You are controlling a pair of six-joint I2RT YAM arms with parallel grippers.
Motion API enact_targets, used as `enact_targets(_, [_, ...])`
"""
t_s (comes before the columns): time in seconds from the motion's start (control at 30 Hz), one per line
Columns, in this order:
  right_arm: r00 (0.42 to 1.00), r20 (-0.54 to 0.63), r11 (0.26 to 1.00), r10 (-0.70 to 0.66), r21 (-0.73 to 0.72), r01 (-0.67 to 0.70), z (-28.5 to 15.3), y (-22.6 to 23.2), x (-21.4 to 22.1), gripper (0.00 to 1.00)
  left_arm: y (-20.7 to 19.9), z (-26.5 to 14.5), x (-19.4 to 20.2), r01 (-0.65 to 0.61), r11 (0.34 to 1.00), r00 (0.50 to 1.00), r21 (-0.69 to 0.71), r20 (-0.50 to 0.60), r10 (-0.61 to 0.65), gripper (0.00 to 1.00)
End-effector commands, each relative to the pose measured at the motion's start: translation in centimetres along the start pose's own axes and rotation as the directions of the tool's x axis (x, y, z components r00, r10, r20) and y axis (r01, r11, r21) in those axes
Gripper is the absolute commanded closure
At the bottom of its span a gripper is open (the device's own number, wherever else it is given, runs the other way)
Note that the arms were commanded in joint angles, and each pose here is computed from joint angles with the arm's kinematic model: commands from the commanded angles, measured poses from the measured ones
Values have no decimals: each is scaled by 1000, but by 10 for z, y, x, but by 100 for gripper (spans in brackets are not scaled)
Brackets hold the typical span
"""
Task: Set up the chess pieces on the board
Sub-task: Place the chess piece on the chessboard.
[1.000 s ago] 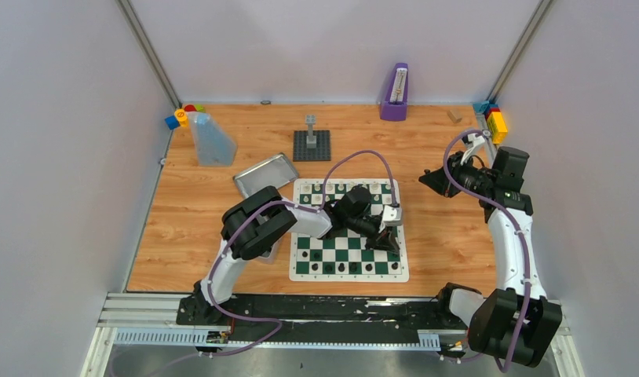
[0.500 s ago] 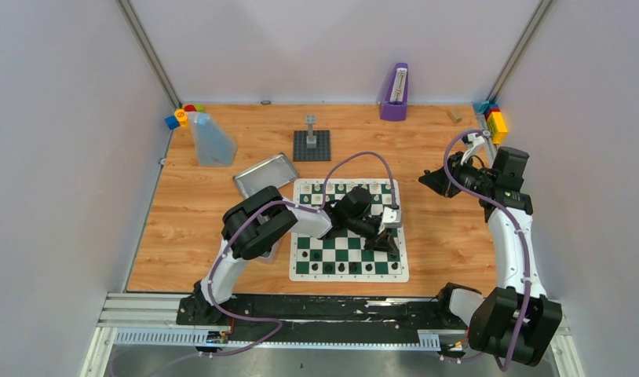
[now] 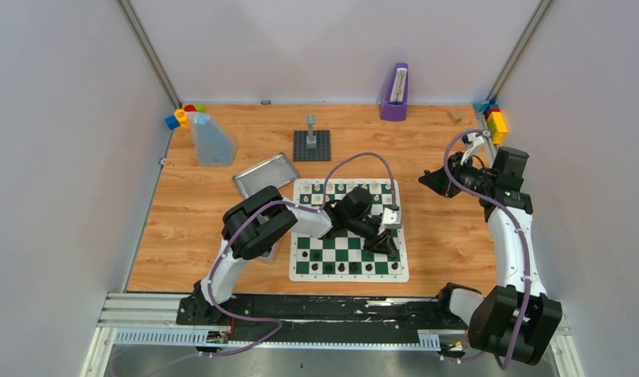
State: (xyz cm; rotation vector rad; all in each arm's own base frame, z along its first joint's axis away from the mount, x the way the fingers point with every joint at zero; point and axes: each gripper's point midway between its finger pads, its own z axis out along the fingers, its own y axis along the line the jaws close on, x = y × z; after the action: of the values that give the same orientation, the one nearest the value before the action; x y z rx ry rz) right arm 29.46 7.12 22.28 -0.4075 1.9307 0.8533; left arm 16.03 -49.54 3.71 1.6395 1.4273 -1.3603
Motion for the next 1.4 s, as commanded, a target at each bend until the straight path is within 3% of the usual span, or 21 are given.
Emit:
enact_targets(0.0, [1000, 4, 1000, -19, -24, 19, 1, 0, 0, 100, 2, 0, -26, -81, 997, 996, -4, 34, 81, 68])
enact_targets(0.9, [1000, -13, 1000, -14, -18, 13, 3, -5, 3, 100, -9, -23, -47, -132, 991, 991, -29, -31, 131, 49])
enact_targets(1.17, [998, -12, 998, -58, -31, 58, -3, 6, -3, 100, -14, -65, -79, -204, 969, 976, -140, -111, 189, 47])
enact_targets(1.37, [989, -27, 987, -145, -77, 143, -4, 27, 4, 100, -11, -110, -96, -214, 938, 966, -272, -204, 161, 46])
